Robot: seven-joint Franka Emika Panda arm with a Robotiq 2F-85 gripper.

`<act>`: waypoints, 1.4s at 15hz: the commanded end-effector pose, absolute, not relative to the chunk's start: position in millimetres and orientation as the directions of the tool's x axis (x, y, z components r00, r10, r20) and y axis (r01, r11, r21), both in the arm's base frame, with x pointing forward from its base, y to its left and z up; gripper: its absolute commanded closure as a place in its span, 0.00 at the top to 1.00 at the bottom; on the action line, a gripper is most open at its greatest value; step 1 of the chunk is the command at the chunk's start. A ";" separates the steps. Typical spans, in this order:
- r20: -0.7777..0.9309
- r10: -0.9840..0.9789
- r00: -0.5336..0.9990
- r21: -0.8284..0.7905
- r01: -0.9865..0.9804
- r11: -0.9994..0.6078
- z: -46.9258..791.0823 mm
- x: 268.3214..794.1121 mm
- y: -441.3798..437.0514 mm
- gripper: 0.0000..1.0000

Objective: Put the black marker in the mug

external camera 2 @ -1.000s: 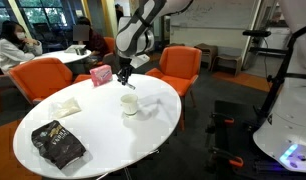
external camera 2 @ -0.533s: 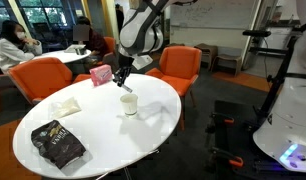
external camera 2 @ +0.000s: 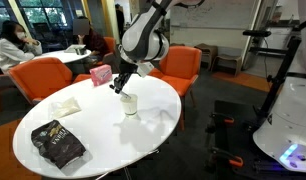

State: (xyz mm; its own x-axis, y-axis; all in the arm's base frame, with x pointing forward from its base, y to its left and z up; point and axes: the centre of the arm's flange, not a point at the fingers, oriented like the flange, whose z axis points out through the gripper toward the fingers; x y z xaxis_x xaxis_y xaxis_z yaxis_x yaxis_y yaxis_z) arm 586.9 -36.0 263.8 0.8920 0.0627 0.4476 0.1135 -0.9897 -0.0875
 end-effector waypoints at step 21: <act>0.262 -0.013 0.965 -0.076 0.007 -0.997 310.0 552.9 -57.0 1.00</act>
State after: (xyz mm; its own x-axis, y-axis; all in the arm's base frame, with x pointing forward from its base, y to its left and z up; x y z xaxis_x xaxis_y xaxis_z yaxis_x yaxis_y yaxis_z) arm 555.9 -63.3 288.9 0.9324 0.0261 0.3606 0.0676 -0.9924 -0.1029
